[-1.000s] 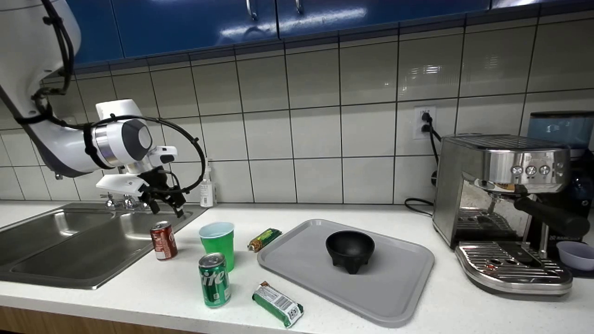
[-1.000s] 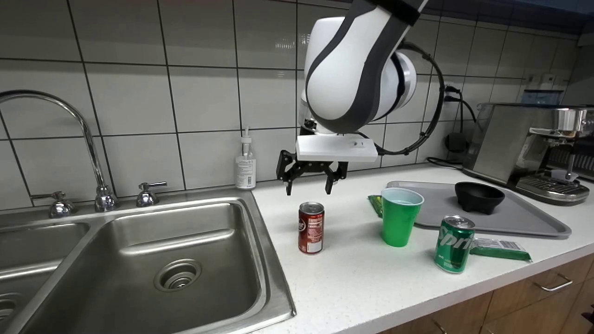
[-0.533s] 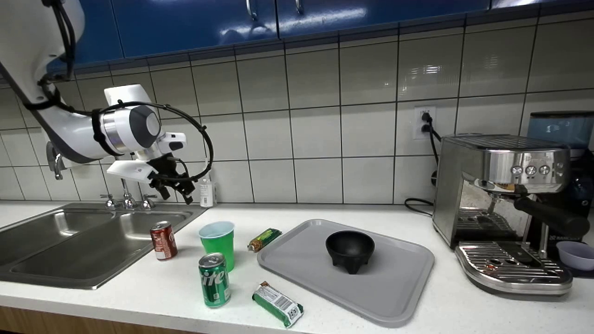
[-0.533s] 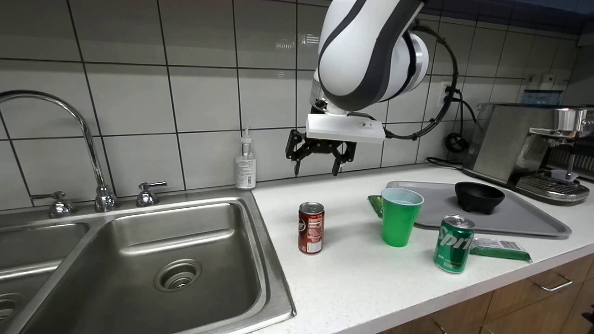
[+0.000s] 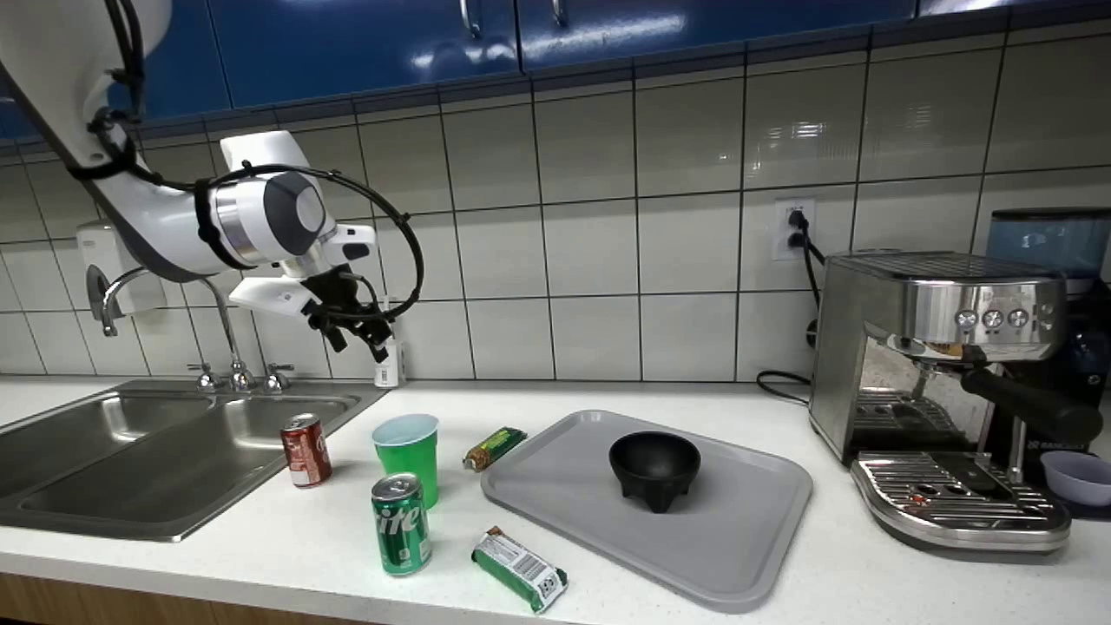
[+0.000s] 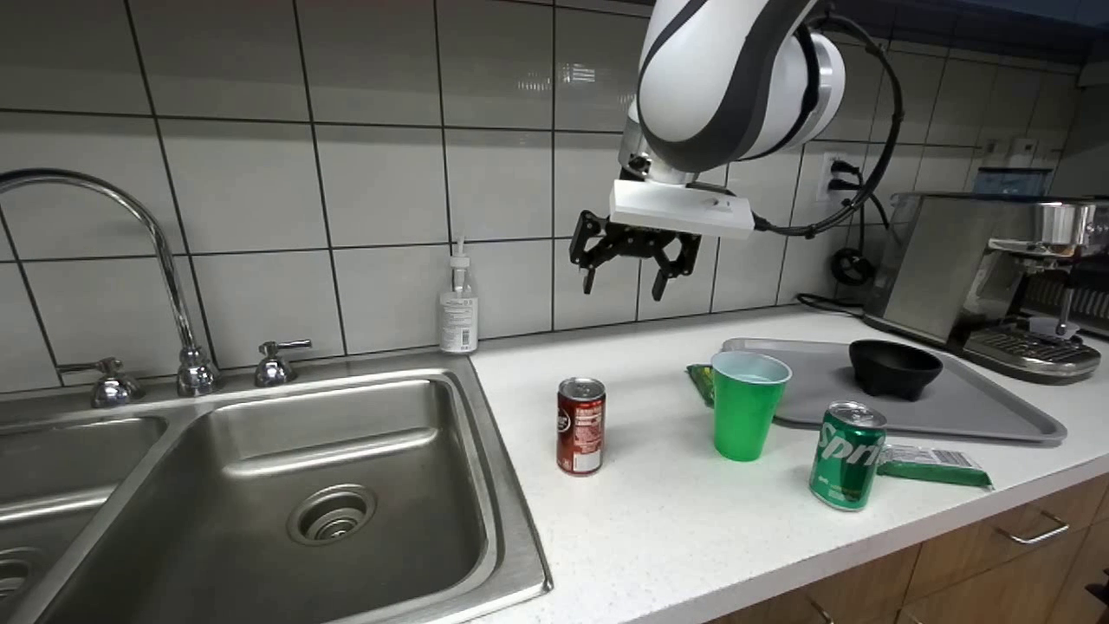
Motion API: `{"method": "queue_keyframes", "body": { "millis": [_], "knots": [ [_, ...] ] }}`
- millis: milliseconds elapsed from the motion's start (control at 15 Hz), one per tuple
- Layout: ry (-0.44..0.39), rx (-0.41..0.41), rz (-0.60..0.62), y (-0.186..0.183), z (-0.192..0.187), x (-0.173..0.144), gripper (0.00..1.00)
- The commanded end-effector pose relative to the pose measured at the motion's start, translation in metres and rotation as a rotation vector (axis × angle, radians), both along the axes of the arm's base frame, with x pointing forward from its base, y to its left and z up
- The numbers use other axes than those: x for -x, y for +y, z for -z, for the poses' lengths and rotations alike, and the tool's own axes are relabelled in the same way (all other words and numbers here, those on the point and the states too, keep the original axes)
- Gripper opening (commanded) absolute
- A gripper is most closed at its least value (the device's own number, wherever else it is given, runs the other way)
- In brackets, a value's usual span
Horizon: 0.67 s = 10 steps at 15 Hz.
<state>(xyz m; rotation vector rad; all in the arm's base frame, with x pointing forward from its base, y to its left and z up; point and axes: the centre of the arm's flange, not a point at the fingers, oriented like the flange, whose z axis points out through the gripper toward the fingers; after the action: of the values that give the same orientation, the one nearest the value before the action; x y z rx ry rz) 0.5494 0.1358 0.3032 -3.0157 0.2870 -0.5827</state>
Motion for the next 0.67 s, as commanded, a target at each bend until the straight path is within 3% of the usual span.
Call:
{"method": "queue_keyframes", "body": {
  "millis": [0, 600],
  "knots": [
    [-0.004, 0.013, 0.009, -0.027, -0.019, 0.012, 1.0],
    [-0.017, 0.026, 0.1, -0.096, -0.035, 0.026, 1.0]
  ]
}}
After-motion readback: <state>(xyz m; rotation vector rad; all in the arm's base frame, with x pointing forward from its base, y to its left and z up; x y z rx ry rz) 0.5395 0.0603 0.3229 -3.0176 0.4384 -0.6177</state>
